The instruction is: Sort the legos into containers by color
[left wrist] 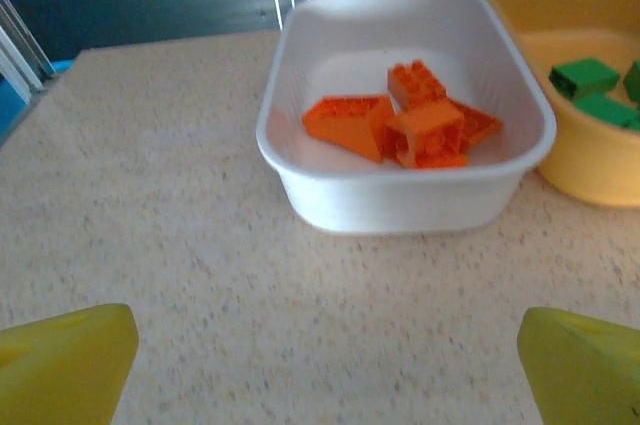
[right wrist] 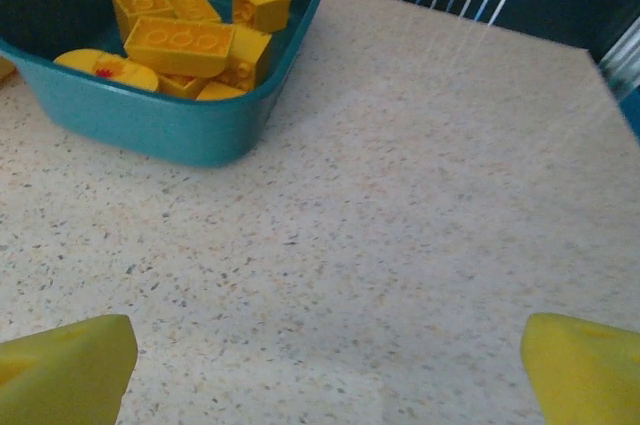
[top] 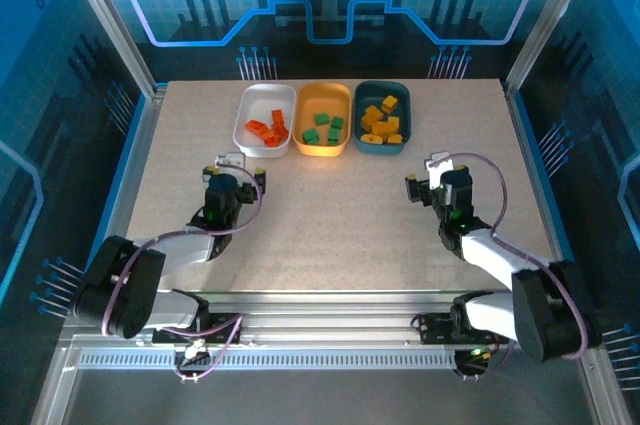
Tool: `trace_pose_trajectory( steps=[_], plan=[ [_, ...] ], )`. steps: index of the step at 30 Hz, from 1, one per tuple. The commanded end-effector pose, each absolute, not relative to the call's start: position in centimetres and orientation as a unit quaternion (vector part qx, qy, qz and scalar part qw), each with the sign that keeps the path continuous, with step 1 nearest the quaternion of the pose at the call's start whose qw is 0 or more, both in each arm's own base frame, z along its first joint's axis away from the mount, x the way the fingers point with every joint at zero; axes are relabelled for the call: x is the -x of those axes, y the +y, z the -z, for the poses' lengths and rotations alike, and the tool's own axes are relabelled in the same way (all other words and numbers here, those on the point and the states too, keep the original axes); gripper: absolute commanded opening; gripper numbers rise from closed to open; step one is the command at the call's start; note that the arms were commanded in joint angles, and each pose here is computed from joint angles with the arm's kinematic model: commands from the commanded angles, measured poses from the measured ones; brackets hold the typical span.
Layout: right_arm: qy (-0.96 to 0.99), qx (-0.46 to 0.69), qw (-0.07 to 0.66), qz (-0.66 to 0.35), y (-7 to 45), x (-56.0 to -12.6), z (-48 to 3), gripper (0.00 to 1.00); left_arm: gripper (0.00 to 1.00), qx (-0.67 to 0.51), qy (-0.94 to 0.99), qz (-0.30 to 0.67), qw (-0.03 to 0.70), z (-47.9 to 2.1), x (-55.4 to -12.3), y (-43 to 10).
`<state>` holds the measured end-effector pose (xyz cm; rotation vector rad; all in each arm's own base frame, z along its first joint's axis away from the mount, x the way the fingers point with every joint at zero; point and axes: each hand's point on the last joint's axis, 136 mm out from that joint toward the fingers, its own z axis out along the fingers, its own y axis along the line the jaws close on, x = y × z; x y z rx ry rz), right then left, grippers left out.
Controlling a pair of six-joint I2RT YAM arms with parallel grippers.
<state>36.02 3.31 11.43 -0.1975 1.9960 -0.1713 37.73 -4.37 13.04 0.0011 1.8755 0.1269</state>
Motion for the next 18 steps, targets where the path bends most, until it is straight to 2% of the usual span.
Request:
trace_pose_trajectory(
  steps=[1, 5, 9, 13, 16, 18],
  plan=[
    [0.809, 0.061, 0.583, 0.030, 3.2, -37.6, -12.5, 1.00, 0.99, -0.004, 0.754, -0.057, 0.654, -17.3, -39.2, -3.7],
    [0.811, 0.031, 0.583, 0.019, 1.8, -38.5, -11.7, 1.00, 0.99, -0.013, 0.758, -0.070, 0.648, -16.8, -39.3, -2.4],
    [0.823, 0.009, 0.568, 0.007, 0.9, -39.2, -9.9, 1.00, 0.99, -0.014, 0.764, -0.023, 0.645, -16.7, -39.2, -2.3],
    [0.827, 0.023, 0.561, 0.010, 1.4, -39.4, -9.6, 1.00, 0.99, 0.003, 0.766, -0.015, 0.642, -16.0, -37.4, -1.7],
    [0.827, 0.027, 0.561, 0.012, 1.5, -39.5, -9.6, 1.00, 0.99, 0.026, 0.775, 0.002, 0.632, -13.1, -36.4, -0.8],
    [0.829, 0.036, 0.558, 0.014, 1.9, -39.6, -9.6, 1.00, 0.99, 0.014, 0.754, 0.009, 0.656, -12.2, -36.1, -1.2]
  ],
)
